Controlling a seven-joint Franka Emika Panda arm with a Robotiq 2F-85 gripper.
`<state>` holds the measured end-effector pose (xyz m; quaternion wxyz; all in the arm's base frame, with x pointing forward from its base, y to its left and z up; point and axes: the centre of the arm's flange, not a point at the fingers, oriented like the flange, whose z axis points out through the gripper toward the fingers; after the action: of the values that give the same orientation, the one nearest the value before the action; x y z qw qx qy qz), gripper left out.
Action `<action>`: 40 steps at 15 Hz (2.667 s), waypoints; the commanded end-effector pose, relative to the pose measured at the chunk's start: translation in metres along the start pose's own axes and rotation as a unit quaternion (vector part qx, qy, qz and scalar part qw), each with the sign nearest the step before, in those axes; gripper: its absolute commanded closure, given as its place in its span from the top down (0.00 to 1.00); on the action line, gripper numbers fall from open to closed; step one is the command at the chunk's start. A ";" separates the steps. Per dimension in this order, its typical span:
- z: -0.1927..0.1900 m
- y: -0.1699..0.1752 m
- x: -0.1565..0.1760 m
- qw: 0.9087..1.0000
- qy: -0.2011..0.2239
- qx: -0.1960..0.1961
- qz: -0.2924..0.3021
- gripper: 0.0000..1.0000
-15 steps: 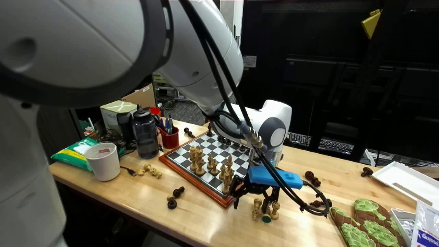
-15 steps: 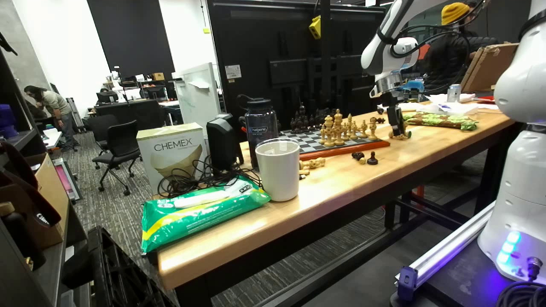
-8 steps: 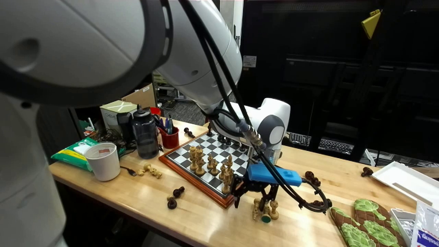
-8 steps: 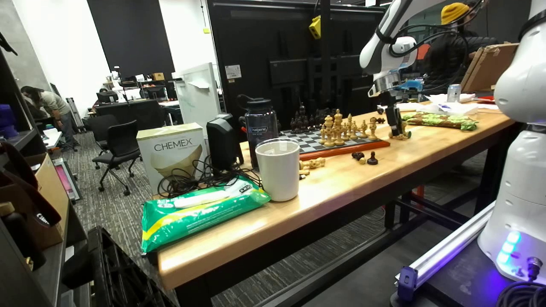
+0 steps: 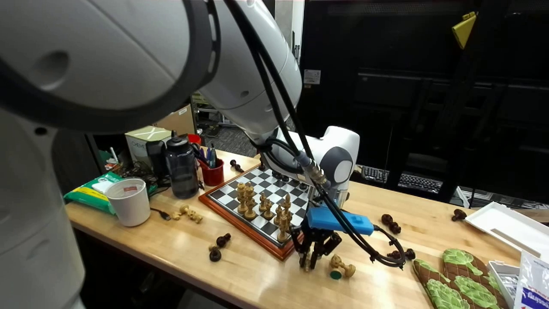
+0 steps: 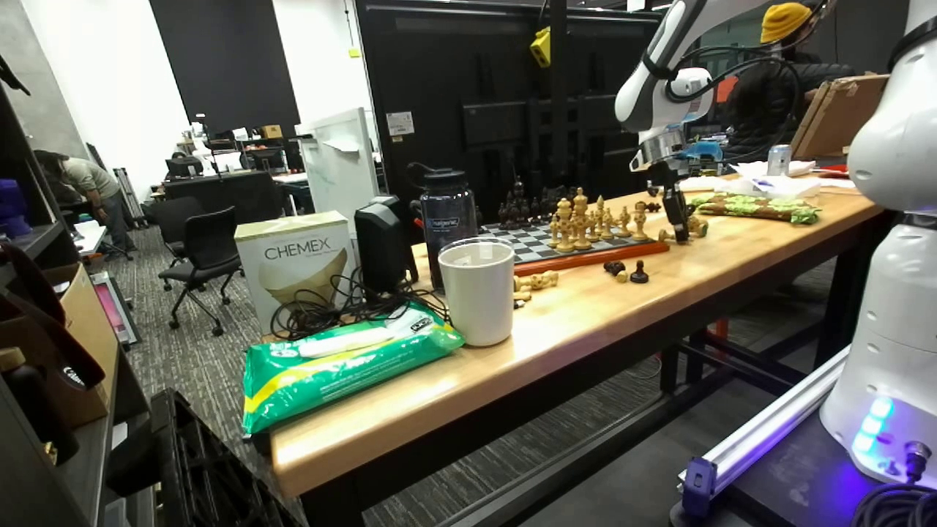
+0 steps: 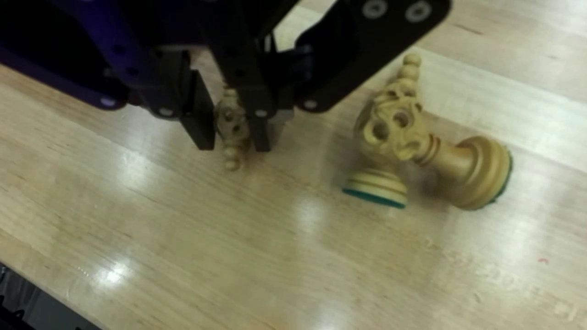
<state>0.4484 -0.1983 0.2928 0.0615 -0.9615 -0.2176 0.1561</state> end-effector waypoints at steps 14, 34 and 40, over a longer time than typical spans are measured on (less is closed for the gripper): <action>-0.016 -0.020 0.003 1.000 -0.003 -0.017 -0.007 0.06; -0.136 -0.125 0.018 0.984 -0.073 -0.146 -0.076 0.06; -0.181 -0.156 0.054 0.966 -0.100 -0.187 -0.148 0.06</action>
<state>0.4751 -0.0541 0.4578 -0.1021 -0.9109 -0.3536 0.1865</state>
